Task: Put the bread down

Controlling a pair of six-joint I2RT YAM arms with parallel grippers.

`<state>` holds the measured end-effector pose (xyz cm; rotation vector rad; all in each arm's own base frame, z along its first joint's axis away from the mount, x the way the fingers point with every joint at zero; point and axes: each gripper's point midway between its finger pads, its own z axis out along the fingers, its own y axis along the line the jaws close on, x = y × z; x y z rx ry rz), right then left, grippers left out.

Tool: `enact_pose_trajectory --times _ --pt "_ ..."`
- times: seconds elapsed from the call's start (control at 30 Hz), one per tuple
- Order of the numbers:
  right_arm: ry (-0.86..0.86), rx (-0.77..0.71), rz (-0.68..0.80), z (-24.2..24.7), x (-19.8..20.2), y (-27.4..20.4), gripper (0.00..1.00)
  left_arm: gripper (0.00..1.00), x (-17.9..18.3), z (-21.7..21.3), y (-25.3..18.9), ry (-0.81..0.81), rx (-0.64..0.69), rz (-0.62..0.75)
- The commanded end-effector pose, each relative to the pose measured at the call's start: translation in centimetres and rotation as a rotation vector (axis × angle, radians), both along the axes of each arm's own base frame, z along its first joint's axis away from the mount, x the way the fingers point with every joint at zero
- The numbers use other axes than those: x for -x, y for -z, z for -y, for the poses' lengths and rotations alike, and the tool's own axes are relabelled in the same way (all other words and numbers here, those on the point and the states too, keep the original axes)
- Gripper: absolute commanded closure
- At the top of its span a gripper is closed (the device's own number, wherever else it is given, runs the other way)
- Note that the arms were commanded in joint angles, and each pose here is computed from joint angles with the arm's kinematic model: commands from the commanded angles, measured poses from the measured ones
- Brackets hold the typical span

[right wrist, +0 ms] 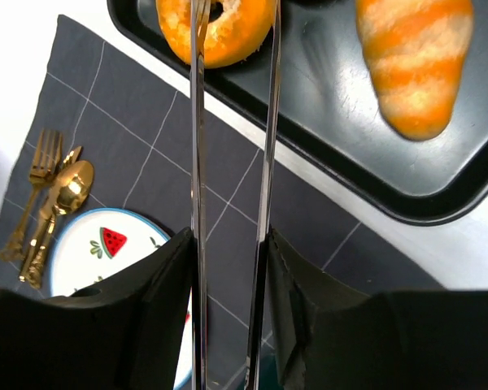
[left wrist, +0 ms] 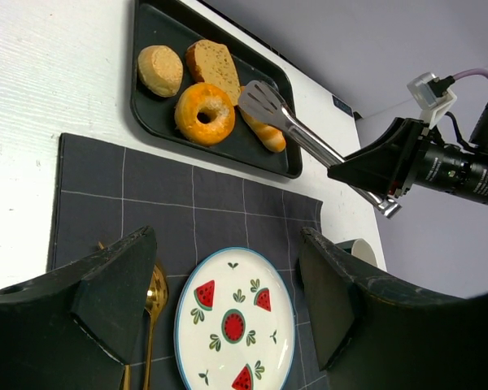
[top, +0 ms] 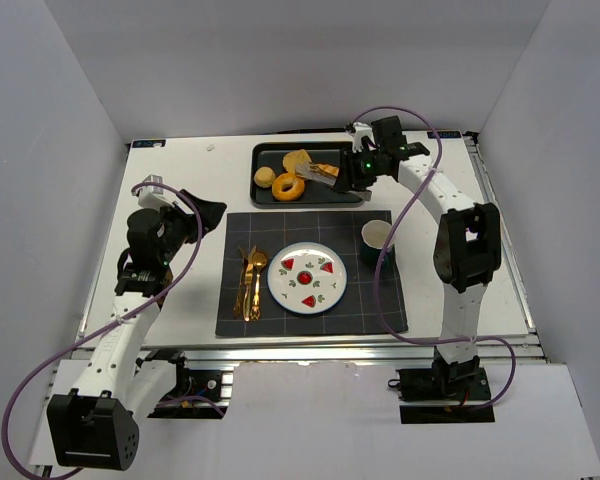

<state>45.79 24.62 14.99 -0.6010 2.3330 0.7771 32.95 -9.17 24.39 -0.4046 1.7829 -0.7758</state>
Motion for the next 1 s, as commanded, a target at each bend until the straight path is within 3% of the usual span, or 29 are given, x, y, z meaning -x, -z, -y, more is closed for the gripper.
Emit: enact_pose_trajectory --times 0.0,0.73,0.97 --pt "0.03 -0.056 -0.02 -0.7 -0.1 -0.4 0.55 0.2 -0.1 -0.2 -0.8 -0.01 0.0 0.016" --pt "0.1 -0.114 -0.166 -1.2 1.2 2.0 0.52 0.2 -0.9 -0.1 -0.6 -0.007 -0.008 -0.007" --pt "0.102 -0.167 -0.213 -2.1 1.3 1.9 0.55 0.2 -0.9 -0.2 -0.4 -0.01 -0.009 -0.013"
